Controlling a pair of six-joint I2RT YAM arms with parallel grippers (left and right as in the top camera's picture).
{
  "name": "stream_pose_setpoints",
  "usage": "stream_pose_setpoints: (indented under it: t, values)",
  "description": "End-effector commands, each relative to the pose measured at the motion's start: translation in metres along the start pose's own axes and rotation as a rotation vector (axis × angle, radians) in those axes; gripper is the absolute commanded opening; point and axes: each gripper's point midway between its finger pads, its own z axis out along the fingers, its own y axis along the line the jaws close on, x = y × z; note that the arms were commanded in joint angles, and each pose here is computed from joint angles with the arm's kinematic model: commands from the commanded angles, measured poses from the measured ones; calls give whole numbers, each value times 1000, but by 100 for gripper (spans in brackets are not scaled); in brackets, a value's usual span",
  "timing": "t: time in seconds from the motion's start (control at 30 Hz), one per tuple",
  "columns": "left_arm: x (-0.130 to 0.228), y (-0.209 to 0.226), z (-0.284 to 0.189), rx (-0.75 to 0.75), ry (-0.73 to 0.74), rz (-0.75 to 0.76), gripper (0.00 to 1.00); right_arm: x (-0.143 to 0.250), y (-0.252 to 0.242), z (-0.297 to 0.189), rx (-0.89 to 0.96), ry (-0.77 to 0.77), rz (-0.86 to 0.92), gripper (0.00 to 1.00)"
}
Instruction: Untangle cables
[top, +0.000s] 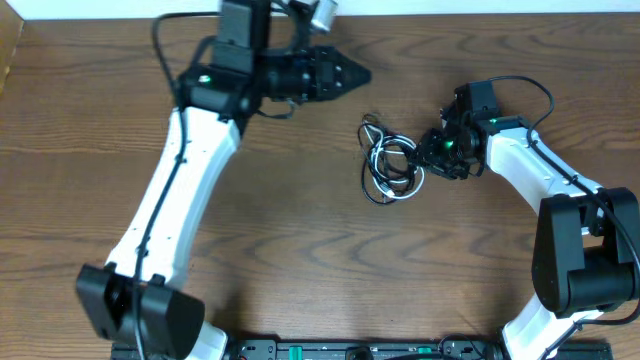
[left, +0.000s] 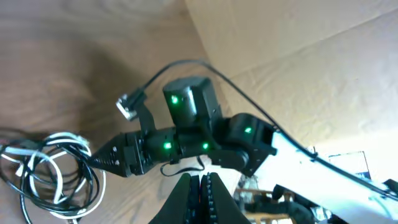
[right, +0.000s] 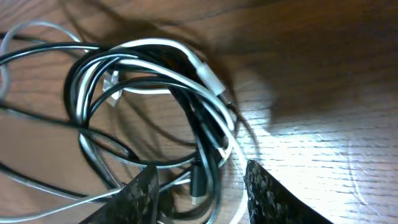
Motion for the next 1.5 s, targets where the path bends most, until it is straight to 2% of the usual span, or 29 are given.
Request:
stream_pose_setpoints:
  t: [0.0,0.13,0.33,0.43,0.5,0.67,1.0,1.27,1.47]
  values:
    - [-10,-3,-15,7,-33,11,7,0,-6,3,24,4,15,41]
    - [-9,5,-13,-26,-31,26,7,2,-7,3,28,11,12,41]
    - [9,43,9,-243,-2,-13,9,3,-9,2,31,16,17,47]
    - [18,60,24,-322,24,-25,32,3,-9,2,32,17,18,51]
    - [24,69,33,-363,41,-29,44,4,-9,2,33,19,19,52]
    - [40,98,57,-443,95,-50,59,5,-10,2,36,24,21,55]
    - [62,161,78,-590,171,-114,60,5,-10,2,36,23,21,57]
    - [97,198,106,-619,288,-147,60,5,-10,2,36,24,21,59]
    - [106,214,114,-634,309,-160,61,6,-11,2,37,26,22,59]
